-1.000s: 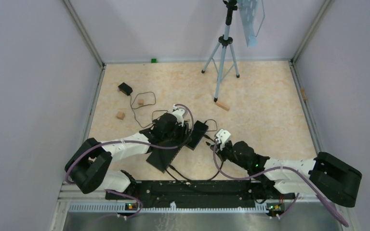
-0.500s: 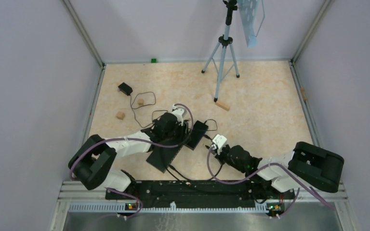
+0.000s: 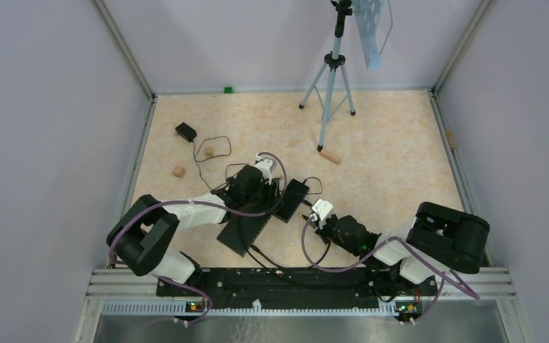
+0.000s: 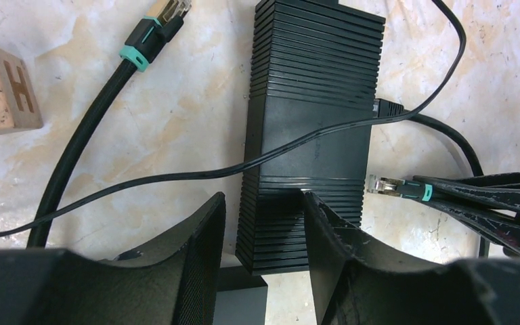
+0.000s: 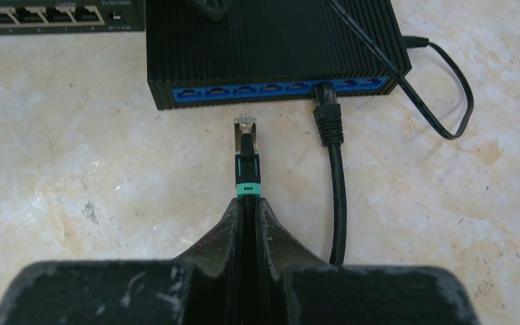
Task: Insert the plug into the switch port
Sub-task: Insert the connector into the switch port.
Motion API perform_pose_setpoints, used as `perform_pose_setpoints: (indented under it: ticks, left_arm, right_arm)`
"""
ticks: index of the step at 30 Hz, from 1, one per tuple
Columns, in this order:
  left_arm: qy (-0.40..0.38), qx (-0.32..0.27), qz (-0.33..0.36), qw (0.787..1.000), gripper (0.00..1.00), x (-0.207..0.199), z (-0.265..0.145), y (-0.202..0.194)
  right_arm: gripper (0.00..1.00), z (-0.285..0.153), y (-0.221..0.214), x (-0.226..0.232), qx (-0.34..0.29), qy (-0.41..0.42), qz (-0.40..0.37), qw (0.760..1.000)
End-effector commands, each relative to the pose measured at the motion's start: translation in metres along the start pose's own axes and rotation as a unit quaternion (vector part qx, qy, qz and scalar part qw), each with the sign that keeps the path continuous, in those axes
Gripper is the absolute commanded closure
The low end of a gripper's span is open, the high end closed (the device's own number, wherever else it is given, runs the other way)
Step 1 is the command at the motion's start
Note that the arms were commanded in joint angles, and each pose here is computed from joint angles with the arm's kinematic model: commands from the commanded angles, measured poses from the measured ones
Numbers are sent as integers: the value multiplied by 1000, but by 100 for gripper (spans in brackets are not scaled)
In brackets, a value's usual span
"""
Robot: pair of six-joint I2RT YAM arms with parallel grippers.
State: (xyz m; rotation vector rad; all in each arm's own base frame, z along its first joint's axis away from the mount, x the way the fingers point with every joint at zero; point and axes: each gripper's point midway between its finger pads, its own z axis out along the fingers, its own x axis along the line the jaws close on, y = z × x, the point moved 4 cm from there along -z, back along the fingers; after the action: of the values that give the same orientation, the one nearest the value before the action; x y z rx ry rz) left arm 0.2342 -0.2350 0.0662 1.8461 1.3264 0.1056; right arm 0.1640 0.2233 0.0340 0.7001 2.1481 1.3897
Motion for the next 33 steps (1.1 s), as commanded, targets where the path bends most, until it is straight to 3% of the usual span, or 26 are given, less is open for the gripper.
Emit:
perform_pose_setpoints:
  ticks: [1,16,33]
  left_arm:
    - [-19,-27,0,999,48,-6,6,19]
    - [-46,9,-4,999,48,-9,14,2]
    - [-70,34,-16,997,54,-10,15,-18]
  right_arm:
    - [100,10,16,5,-32,-1,19,999]
    - [100,20,13,8,-24,-7,33,999]
    - [100,20,20,12,-41,13,17,999]
